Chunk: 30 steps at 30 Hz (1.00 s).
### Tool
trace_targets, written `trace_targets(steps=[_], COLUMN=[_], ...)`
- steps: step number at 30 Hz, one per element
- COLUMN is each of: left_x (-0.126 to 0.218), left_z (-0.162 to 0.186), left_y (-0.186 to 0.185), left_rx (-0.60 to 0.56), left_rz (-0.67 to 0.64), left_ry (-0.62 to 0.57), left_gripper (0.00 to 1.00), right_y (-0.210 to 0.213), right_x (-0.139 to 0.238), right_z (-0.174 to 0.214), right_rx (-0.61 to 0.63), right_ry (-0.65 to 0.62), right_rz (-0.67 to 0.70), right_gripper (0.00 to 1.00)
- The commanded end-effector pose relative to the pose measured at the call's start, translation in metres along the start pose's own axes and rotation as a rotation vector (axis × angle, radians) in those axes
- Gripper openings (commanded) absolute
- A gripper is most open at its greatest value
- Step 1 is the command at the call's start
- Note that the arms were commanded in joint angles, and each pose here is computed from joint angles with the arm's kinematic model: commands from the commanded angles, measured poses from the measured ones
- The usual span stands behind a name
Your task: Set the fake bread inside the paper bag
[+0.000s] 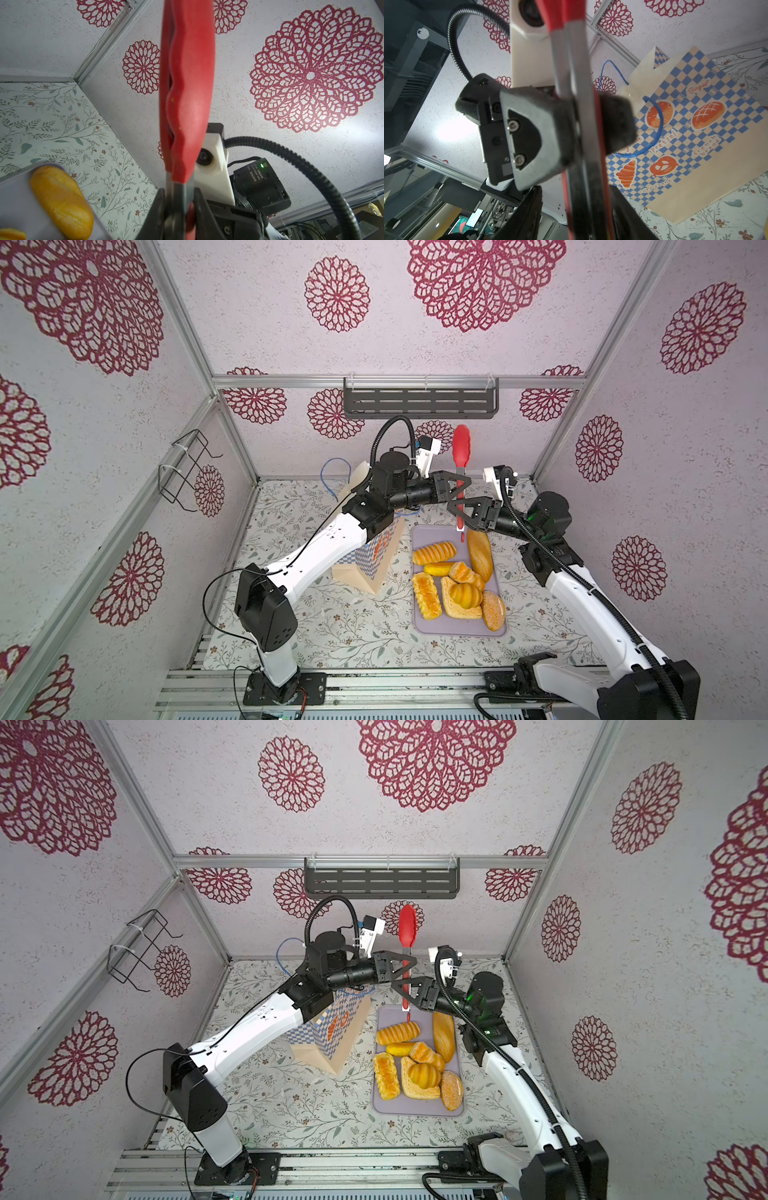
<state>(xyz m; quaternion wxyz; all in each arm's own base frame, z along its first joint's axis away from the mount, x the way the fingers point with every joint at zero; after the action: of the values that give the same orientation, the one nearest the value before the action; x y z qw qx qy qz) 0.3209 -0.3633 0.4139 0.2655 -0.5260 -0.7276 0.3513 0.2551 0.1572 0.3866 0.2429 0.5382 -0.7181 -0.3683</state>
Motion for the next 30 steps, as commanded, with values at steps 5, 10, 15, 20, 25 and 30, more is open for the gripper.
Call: trace_targets(steps=[5, 10, 15, 20, 25, 30], left_x=[0.018, 0.023, 0.023, 0.020, 0.021, 0.029], left_z=[-0.009, -0.005, -0.002, 0.002, 0.005, 0.002], left_y=[-0.023, -0.020, -0.017, -0.015, -0.013, -0.016], left_rx=[0.036, 0.060, 0.076, 0.093, 0.110, 0.096], left_rz=[0.055, 0.051, 0.054, 0.057, 0.063, 0.033], left_ry=[-0.089, -0.116, -0.116, -0.109, -0.115, -0.138], left_gripper=[0.07, 0.07, 0.07, 0.07, 0.13, 0.66], right_y=[0.017, 0.017, 0.015, 0.012, 0.014, 0.018], right_x=[-0.009, -0.008, -0.009, -0.011, -0.010, -0.006], right_z=[-0.011, -0.017, -0.020, -0.023, -0.024, -0.019], right_rx=[0.190, 0.202, 0.203, 0.197, 0.194, 0.186], right_ry=[0.013, -0.027, -0.031, -0.034, -0.034, -0.021], right_rz=[0.065, 0.105, 0.126, 0.139, 0.137, 0.147], right_gripper=[0.50, 0.47, 0.47, 0.44, 0.37, 0.30])
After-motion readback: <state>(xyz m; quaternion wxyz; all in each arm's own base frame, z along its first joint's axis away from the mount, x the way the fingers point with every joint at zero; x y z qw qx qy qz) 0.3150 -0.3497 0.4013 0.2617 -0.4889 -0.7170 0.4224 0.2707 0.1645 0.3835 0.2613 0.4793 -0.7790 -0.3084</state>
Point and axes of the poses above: each gripper's point midway between its finger pads, its own x axis back along the fingers, its own y axis along the line the jaws close on, z = x × y, the point moved 7 cm from there along x, back along the fingers, and after that the axes turned 2 degrees about x, right-handed, at the moved point
